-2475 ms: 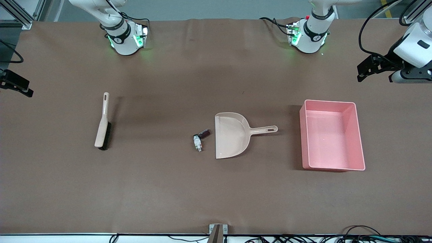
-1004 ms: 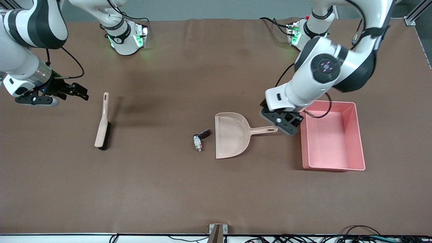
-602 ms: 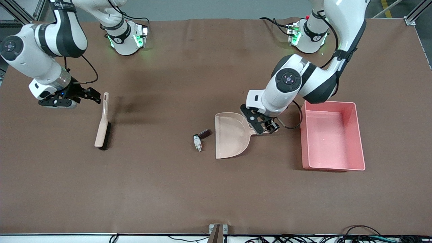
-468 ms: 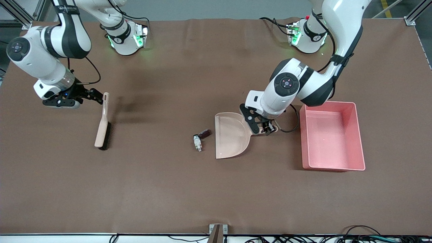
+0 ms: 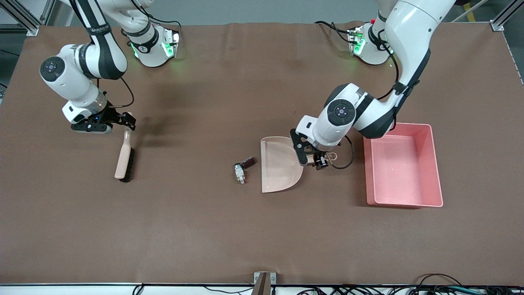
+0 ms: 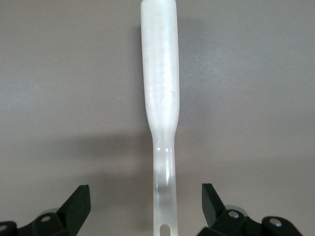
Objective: Clean e-waste and dump in bin
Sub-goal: 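Grasp the dustpan handle with the left gripper while the right gripper grasps the brush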
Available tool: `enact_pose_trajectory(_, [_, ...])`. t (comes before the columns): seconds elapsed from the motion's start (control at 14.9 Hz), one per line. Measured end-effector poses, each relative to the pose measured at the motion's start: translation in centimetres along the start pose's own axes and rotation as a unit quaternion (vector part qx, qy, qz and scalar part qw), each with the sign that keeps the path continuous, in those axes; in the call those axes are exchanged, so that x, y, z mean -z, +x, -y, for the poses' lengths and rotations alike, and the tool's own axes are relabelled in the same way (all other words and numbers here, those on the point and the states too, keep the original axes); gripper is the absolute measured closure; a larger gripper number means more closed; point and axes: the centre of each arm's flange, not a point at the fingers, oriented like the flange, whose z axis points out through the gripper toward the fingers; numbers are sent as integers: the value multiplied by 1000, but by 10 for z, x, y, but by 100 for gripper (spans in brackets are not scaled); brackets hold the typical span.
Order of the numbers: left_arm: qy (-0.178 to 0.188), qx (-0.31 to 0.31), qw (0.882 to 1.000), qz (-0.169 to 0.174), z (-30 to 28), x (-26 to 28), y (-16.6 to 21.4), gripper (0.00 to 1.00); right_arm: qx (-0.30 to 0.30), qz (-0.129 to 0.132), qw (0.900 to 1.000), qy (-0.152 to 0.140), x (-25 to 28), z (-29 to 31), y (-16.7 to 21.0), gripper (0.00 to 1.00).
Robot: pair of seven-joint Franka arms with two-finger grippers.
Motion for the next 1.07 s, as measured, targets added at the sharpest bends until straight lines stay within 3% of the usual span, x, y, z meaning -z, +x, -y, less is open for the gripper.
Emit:
enact_pose_trajectory(0.13, [2, -3, 1000, -8, 0, -9, 1, 24, -1, -9, 1000, -2, -20, -1, -8, 0])
enact_pose_trajectory(0.47, [6, -16, 1000, -12, -3, -23, 4, 26, -1, -4, 1000, -4, -35, -2, -14, 6])
enact_pose_trajectory(0.6, [13, -28, 999, -13, -3, -32, 5, 28, -1, -4, 1000, -4, -35, -2, -14, 19])
enact_pose_trajectory(0.67, [18, -36, 999, -13, -4, -37, 6, 32, -2, -3, 1000, -4, -36, -2, -14, 19])
enact_pose_trajectory(0.87, [21, -46, 999, -13, -5, -47, 6, 36, -3, 1, 1000, -5, -41, -3, -16, 40])
enact_pose_trajectory(0.94, [21, -47, 999, -13, -5, -47, 6, 39, -3, 1, 1000, -5, -43, -3, -16, 40])
enact_pose_trajectory(1.0, [21, -48, 999, -13, -5, -47, 6, 48, -4, 2, 1000, -5, -45, -3, -16, 46])
enact_pose_trajectory(1.07, [22, -52, 998, -13, -4, -47, 5, 54, -4, 3, 1000, -6, -46, -4, -16, 46])
